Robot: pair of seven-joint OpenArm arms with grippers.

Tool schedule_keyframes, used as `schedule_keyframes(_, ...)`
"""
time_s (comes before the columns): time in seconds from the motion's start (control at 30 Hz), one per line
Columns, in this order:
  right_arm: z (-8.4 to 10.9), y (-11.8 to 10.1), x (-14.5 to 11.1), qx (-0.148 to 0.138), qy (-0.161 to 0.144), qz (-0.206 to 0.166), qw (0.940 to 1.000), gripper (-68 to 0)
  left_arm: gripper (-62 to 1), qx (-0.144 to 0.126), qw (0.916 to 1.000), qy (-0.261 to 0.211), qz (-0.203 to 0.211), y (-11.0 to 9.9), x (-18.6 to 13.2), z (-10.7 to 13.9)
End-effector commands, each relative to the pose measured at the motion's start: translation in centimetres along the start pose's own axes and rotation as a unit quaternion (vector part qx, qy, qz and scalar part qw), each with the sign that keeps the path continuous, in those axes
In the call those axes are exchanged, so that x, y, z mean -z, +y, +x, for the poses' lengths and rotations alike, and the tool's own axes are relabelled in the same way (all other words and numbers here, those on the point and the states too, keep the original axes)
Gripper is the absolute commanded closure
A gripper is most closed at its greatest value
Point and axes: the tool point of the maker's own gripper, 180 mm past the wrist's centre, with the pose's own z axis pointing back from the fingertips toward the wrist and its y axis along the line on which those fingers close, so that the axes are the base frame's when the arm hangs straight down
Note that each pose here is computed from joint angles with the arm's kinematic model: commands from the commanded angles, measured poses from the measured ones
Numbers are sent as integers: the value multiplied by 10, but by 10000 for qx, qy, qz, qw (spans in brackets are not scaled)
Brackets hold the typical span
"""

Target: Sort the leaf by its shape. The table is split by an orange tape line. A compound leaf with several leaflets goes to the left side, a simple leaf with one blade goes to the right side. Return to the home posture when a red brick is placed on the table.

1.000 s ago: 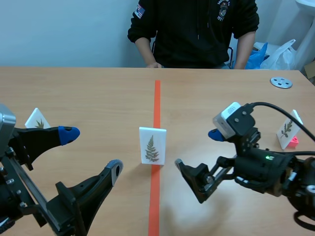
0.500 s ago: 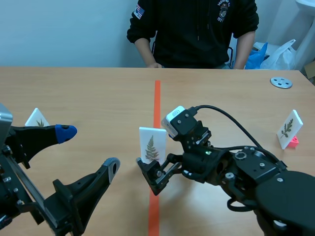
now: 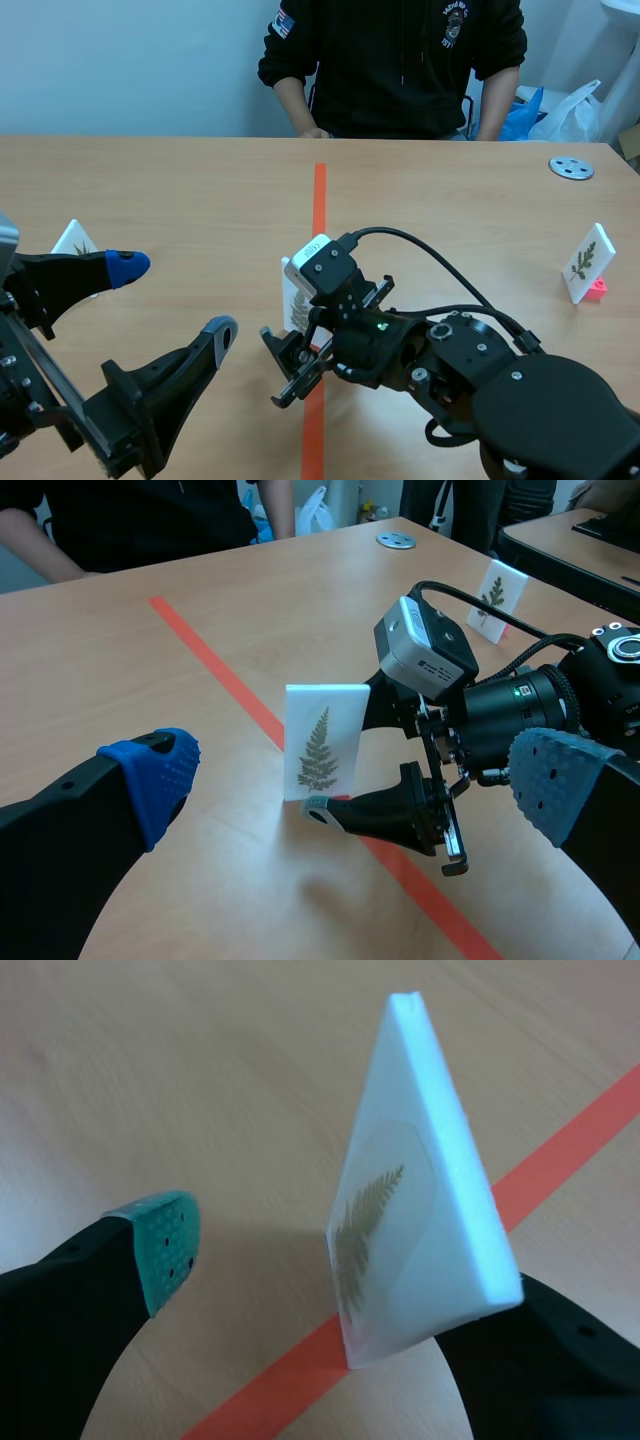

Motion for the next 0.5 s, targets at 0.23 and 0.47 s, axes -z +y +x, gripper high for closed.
schedule_keyframes(0.23, 14, -10, -1, -56, -203, -93, 9997, -107, -623, -5, 9999, -123, 34, 2, 0, 6)
schedule_keyframes(0.47, 18, -13, -8, -175, -262, -101, 9995, -33, -623, -4, 9999, -122, 31, 2, 0, 6)
